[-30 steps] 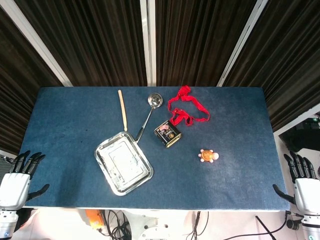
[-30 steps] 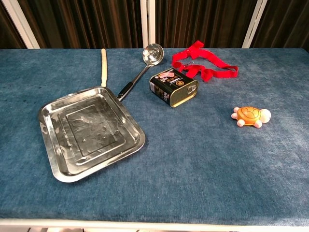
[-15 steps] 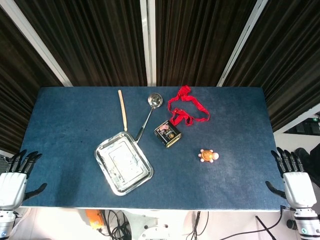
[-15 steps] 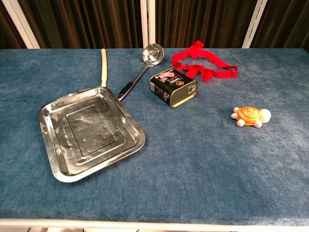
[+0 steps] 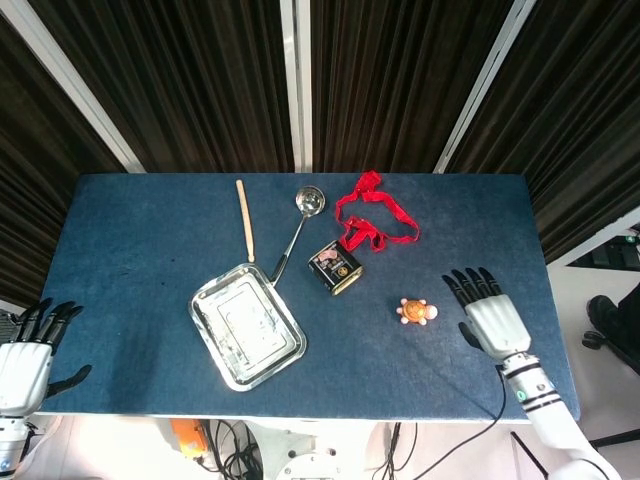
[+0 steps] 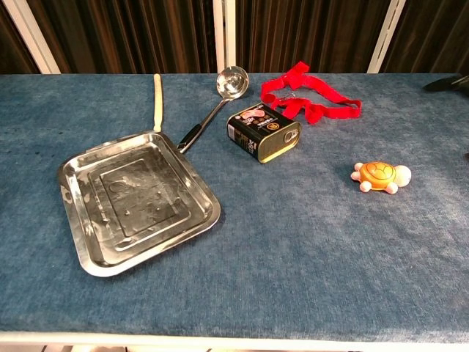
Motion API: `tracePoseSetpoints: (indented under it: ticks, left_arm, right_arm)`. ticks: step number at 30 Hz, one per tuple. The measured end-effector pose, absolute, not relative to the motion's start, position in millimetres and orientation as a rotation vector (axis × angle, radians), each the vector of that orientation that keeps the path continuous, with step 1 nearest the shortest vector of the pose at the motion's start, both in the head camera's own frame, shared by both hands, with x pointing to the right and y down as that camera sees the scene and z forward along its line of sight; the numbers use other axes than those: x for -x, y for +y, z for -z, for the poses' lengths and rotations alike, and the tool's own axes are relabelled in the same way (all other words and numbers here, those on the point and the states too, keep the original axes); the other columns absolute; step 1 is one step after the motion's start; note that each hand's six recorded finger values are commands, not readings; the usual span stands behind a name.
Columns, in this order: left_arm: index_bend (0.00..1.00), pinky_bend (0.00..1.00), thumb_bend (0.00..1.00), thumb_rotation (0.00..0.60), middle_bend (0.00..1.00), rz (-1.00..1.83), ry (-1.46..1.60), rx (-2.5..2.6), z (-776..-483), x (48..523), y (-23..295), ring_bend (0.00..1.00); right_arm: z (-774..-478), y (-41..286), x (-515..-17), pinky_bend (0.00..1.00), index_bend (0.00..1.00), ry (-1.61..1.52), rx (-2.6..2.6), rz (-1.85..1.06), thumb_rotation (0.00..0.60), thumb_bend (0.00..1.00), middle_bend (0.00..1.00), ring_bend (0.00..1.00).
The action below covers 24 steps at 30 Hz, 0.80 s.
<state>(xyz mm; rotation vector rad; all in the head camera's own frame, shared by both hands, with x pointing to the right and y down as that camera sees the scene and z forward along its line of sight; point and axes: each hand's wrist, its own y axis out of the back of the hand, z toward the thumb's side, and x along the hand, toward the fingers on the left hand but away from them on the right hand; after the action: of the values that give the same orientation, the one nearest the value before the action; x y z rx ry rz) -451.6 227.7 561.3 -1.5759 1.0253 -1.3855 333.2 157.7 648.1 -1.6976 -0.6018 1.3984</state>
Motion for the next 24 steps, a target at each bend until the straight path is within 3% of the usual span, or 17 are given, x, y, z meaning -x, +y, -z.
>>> tracePoseSetpoints:
  ticks: [8,17,20,24]
  left_arm:
    - [0.16,0.1,0.14,0.6,0.13,1.406,1.038,1.578,-564,459,230,0.0]
    - [0.16,0.1,0.14,0.6,0.13,1.408,1.045,1.582,-565,464,231,0.0]
    - [0.16,0.1,0.14,0.6,0.13,1.406,1.046,1.583,-565,464,231,0.0]
    - [0.16,0.1,0.14,0.6,0.13,1.41,1.044,1.584,-566,464,231,0.0]
  right_arm:
    - [-698,151,-284,0.0,0.0,-0.499,1.734,-1.439,0.6,0.33,0.13,0.0]
    - [-718,153,-272,0.0,0.09,-0.466,1.735,-1.466,0.6,0.4,0.23,0.0]
    - [-720,153,-270,0.0,0.17,-0.468,1.737,-1.466,0.6,0.44,0.29,0.0]
    - [-721,154,-268,0.0,0.4,-0.478,1.726,-1.451,0.6,0.46,0.46,0.03]
